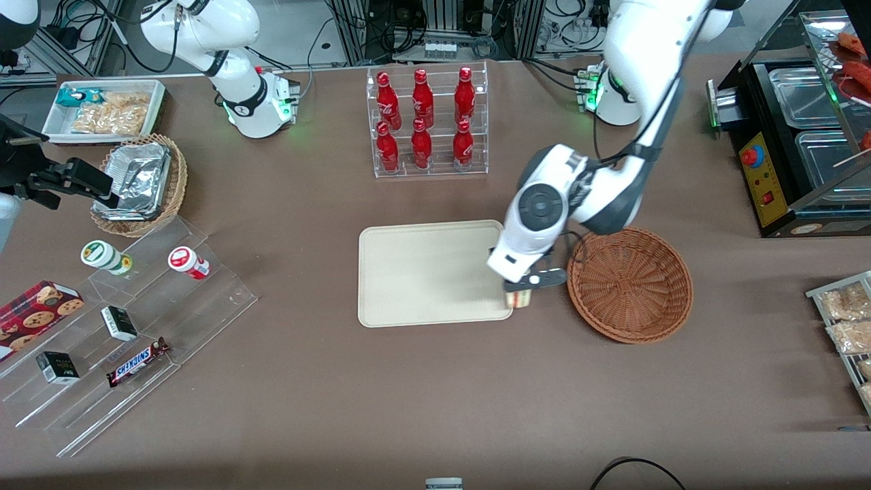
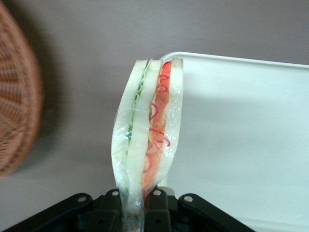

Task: Place sandwich from basket to tray
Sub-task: 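Lift the sandwich and carry it with the left gripper over the tray, then lower the sandwich onto the tray and open the left gripper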

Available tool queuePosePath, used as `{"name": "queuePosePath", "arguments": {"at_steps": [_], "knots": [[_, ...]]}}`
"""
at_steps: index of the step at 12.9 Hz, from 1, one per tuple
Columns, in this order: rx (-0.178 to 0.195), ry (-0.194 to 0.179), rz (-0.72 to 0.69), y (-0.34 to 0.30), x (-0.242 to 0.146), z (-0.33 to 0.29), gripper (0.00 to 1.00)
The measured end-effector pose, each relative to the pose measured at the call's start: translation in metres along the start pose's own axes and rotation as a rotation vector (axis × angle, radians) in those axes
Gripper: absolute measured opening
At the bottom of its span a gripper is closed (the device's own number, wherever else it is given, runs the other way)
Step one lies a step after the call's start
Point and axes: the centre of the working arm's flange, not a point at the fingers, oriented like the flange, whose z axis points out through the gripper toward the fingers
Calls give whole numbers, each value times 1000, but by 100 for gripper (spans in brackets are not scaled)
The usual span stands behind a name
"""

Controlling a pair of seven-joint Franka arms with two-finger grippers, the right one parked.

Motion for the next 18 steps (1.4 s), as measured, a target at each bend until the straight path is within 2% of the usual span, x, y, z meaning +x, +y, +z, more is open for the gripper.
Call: {"name": "queuePosePath", "arguments": {"at_steps": [3,6,12,13,17,18], "knots": [[-36,-2,2,57,-13,11,15],[-49,2,-19,105,-31,28,15],[-59,1,-35,138,-37,49,15],[-57,0,-32,139,-39,50,21],[-75,13,-35,142,-37,38,67],[-82,19,-36,142,-36,28,76]]}}
